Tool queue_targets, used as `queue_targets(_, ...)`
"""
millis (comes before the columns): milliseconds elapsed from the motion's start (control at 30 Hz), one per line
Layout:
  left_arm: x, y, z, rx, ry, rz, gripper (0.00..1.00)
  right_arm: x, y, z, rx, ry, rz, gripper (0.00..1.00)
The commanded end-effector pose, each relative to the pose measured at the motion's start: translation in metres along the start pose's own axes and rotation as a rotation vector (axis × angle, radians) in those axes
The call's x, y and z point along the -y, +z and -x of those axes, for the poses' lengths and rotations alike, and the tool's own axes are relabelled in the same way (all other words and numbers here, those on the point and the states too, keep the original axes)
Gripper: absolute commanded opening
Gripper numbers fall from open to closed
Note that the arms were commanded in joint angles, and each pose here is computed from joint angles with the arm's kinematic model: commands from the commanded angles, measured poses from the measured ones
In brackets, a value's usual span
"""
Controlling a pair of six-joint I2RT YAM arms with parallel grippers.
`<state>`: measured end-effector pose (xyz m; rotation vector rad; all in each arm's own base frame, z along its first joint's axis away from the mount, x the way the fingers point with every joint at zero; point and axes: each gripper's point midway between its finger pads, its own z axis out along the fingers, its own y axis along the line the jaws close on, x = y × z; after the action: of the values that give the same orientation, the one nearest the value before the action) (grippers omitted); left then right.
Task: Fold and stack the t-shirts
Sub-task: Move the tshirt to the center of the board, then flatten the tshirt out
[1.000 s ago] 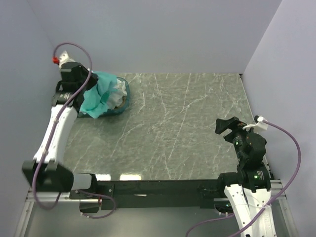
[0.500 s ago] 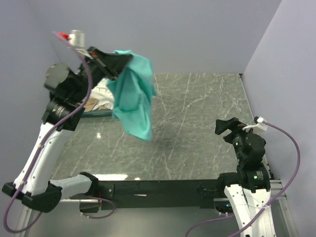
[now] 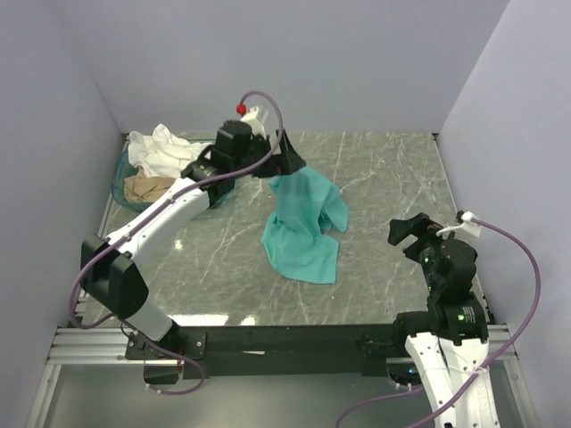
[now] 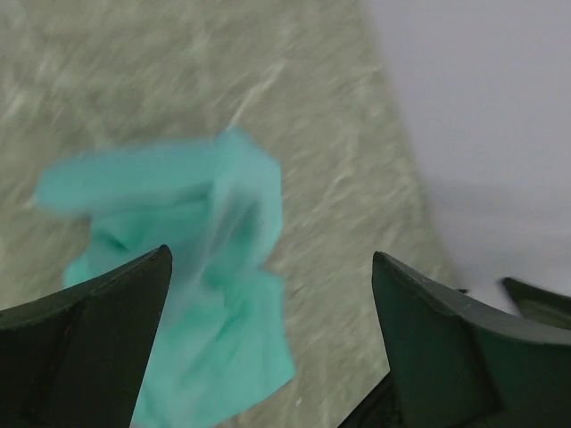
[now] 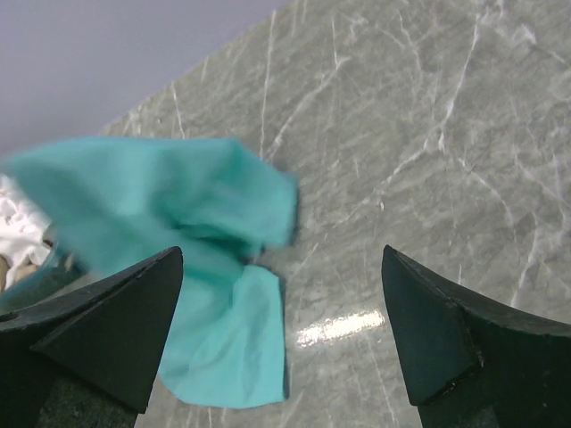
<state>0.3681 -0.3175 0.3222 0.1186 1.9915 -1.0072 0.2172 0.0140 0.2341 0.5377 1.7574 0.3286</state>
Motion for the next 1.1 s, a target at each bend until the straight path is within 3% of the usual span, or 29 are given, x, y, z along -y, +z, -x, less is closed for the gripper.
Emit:
queue_targets(0, -0.047, -0.008, -0.028, -0.024, -0.019, 0.18, 0.99, -0.001, 0.004, -0.007, -0.042, -0.016, 0.006, 0.98)
queue_targets(67, -0.047, -0.024, -0.028, 0.03, -0.039, 0.176, 1.0, 0.0, 0.008, -0.01, -0.058, -0.015, -0.003, 0.98)
queue_targets(100, -0.068, -0.027, -0.052, 0.002, -0.058, 0.223, 0.99, 0.0, 0.01, -0.011, -0.061, -0.015, -0.004, 0.98)
queue_targets(167, -0.068, -0.042, -0.061, 0.017, -0.089, 0.209, 0.99, 0.003, 0.015, -0.017, -0.081, -0.007, -0.018, 0.98)
queue_targets(300, -0.079, -0.053, -0.127, -0.086, -0.144, 0.196, 0.99, 0.004, 0.026, -0.03, -0.123, 0.012, -0.019, 0.98)
queue_targets(500, -0.013, -0.041, -0.199, -0.215, -0.048, 0.06, 0.99, 0.012, 0.04, -0.042, -0.19, 0.025, -0.087, 0.98)
queue_targets(533, -0.006, -0.035, -0.225, -0.283, -0.016, 0.057, 0.99, 0.016, 0.04, -0.04, -0.184, 0.027, -0.11, 0.98)
queue_targets(567, 0.01, -0.029, -0.224, -0.295, 0.004, 0.035, 1.0, 0.02, 0.04, -0.037, -0.173, 0.026, -0.137, 0.98)
queue_targets(633, 0.014, -0.016, -0.264, -0.393, 0.066, 0.072, 0.99, 0.026, 0.038, -0.038, -0.174, 0.019, -0.167, 0.98)
queue_targets(700, 0.037, -0.006, -0.278, -0.426, 0.131, 0.055, 0.98, 0.03, 0.036, -0.035, -0.154, 0.009, -0.184, 0.98)
queue_targets(733, 0.026, -0.002, -0.301, -0.493, 0.17, 0.103, 0.98, 0.032, 0.035, -0.036, -0.151, 0.003, -0.186, 0.98)
queue_targets(1067, -0.004, 0.029, -0.338, -0.567, 0.219, 0.29, 0.86, 0.027, 0.025, -0.026, -0.082, 0.021, -0.144, 0.98)
